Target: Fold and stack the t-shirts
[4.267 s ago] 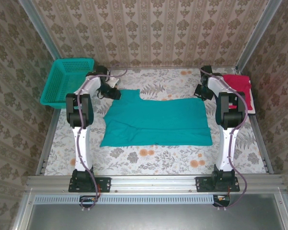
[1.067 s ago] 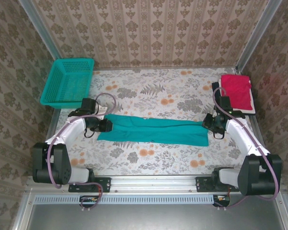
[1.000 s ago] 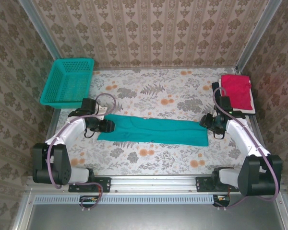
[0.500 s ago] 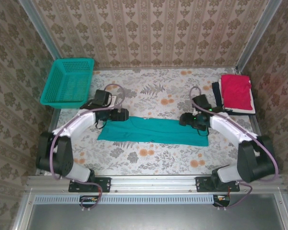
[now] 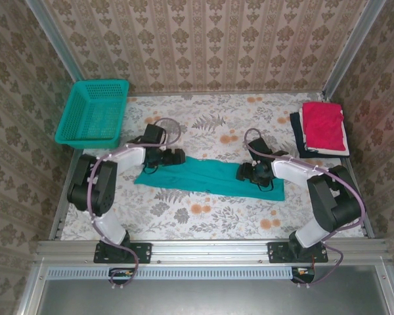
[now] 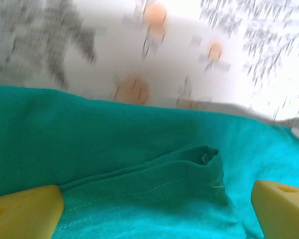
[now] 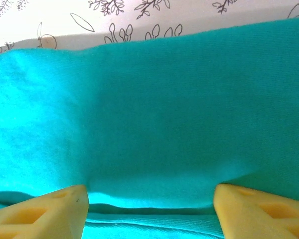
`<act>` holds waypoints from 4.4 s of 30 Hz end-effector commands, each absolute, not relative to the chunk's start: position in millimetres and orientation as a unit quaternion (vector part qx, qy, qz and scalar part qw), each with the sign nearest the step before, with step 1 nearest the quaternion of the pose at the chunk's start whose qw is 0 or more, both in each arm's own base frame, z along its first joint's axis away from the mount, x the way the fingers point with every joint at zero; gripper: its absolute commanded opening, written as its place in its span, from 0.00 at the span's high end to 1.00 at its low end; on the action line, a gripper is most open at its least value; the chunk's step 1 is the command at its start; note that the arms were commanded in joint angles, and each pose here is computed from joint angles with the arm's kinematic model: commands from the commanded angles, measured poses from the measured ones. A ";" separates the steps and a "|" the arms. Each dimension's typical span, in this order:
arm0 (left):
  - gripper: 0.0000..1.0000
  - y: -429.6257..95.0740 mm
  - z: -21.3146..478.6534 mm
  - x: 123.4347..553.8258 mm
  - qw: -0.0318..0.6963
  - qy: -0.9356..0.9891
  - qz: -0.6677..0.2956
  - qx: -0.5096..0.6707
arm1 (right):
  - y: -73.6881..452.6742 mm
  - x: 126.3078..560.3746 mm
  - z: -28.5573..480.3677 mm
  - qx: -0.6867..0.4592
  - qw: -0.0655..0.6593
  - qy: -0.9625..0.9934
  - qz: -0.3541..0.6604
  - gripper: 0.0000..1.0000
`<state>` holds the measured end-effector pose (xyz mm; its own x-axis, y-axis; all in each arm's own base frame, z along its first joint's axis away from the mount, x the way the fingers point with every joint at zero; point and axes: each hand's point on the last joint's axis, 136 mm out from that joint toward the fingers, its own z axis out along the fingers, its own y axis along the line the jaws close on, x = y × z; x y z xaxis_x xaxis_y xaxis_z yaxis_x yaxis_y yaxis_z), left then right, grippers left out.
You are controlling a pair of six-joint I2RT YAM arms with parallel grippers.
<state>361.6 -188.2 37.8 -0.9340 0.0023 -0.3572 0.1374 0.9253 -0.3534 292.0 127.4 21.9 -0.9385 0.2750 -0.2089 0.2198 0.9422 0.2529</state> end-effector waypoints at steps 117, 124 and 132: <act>0.00 -216.3 184.1 172.9 0.425 0.643 -0.252 0.586 | 211.5 171.3 47.9 -0.649 0.161 0.740 0.071 0.17; 0.00 -215.5 182.4 173.1 0.424 0.644 -0.248 0.587 | 216.4 183.3 22.3 -0.656 0.137 0.741 0.049 0.27; 0.00 -215.1 180.4 175.5 0.422 0.648 -0.244 0.585 | 206.3 187.5 -0.9 -0.661 0.099 0.744 0.015 0.64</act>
